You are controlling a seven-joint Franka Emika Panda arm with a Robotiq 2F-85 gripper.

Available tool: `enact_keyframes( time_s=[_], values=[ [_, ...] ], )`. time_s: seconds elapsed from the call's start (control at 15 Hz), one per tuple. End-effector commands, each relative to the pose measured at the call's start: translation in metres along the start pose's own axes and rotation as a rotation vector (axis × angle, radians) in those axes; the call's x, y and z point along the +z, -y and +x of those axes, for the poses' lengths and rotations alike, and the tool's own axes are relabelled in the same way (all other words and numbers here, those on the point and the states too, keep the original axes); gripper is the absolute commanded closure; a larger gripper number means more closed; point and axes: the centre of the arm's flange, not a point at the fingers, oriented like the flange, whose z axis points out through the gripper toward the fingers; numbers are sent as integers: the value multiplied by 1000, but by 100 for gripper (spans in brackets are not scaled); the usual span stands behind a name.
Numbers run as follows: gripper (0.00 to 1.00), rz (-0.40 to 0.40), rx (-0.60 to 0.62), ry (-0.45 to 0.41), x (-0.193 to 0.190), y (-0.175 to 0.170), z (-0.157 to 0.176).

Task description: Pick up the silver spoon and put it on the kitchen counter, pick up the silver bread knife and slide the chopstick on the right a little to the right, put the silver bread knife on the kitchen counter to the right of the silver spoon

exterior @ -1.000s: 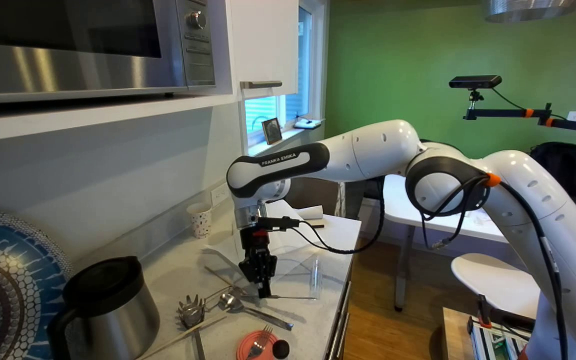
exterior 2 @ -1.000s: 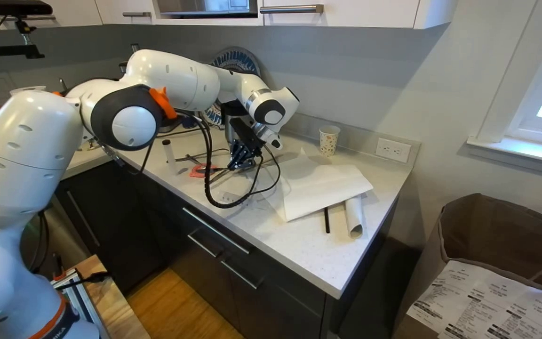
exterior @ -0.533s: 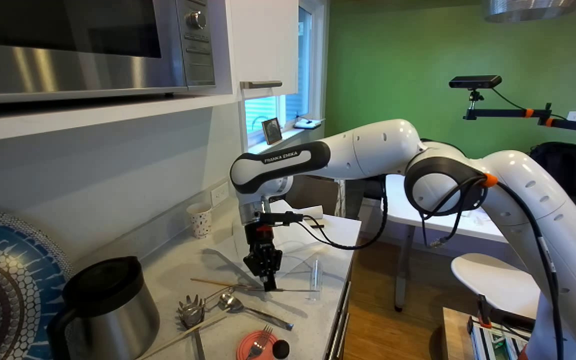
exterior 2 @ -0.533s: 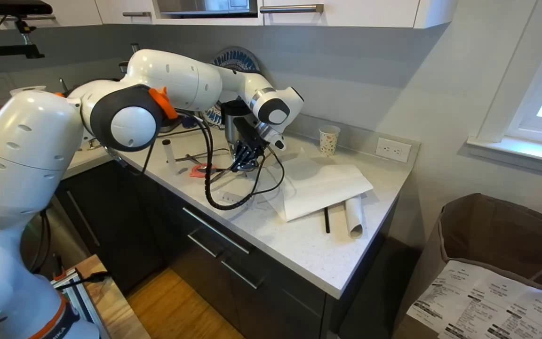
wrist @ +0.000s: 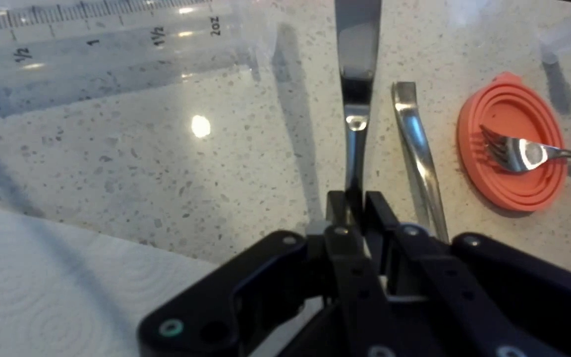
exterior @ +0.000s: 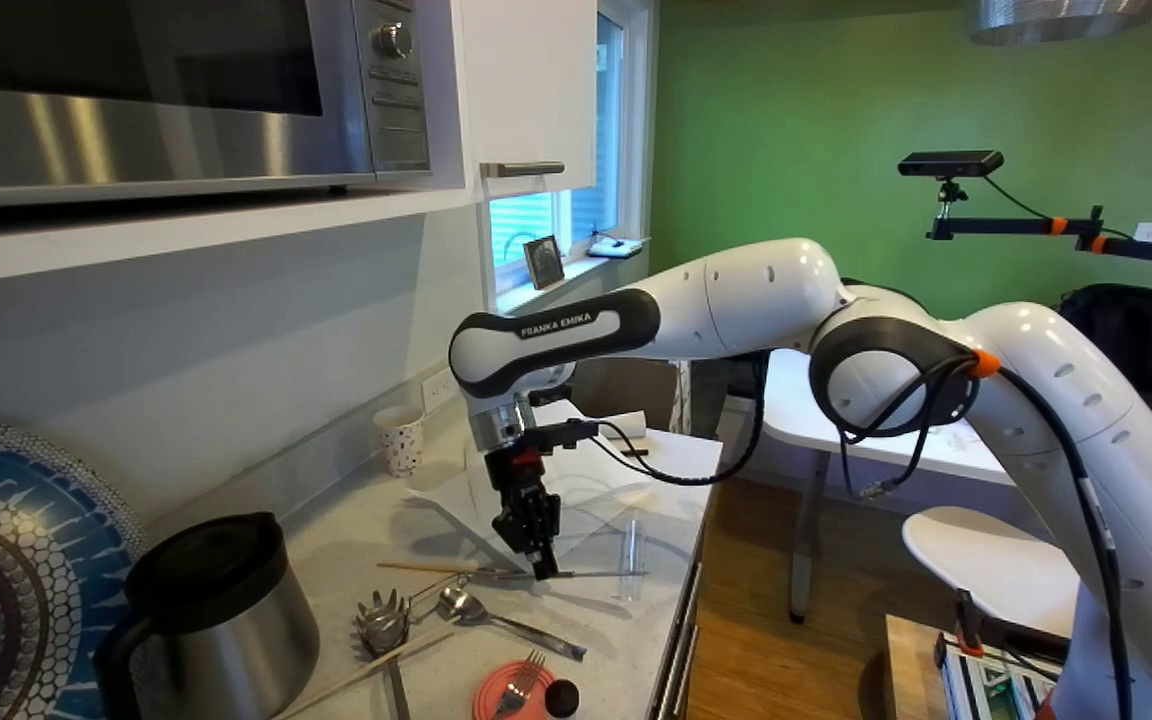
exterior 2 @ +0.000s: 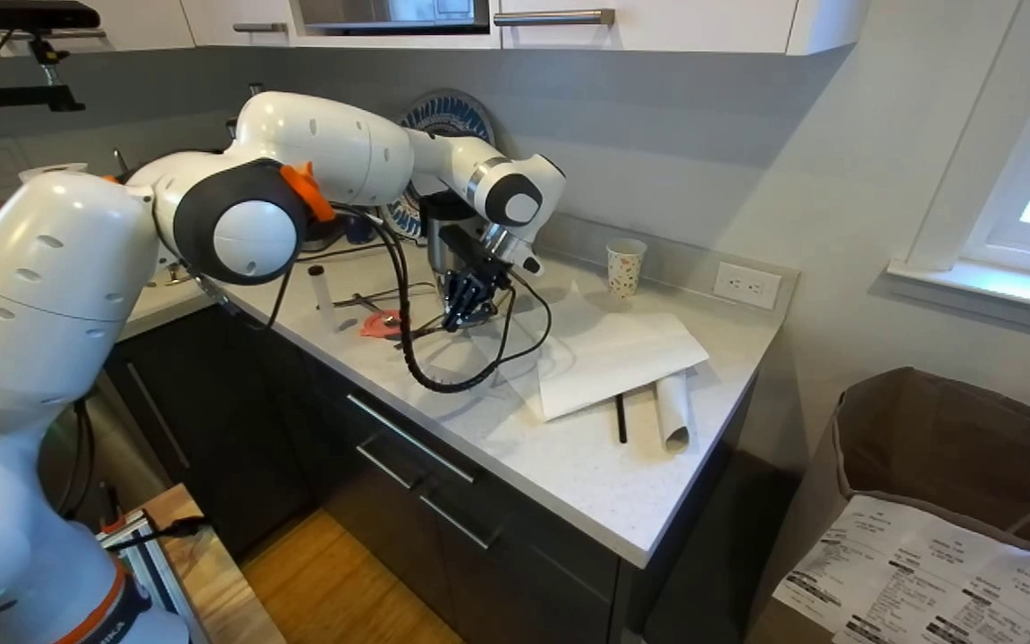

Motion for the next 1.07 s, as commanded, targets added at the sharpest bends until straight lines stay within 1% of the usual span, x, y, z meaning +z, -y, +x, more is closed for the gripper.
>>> enact_keyframes(
  time_s=[0.0,0.2,0.47,0.73,1.0],
  values=[
    [97,-78,-81,-14,2,12,7],
    [97,-102,-134,-45,4,25,11],
    [97,-116,-164,-70,6,38,16],
    [97,-149,-160,-89,8,40,21],
    [97,-157,-157,-112,10,42,26]
  ],
)
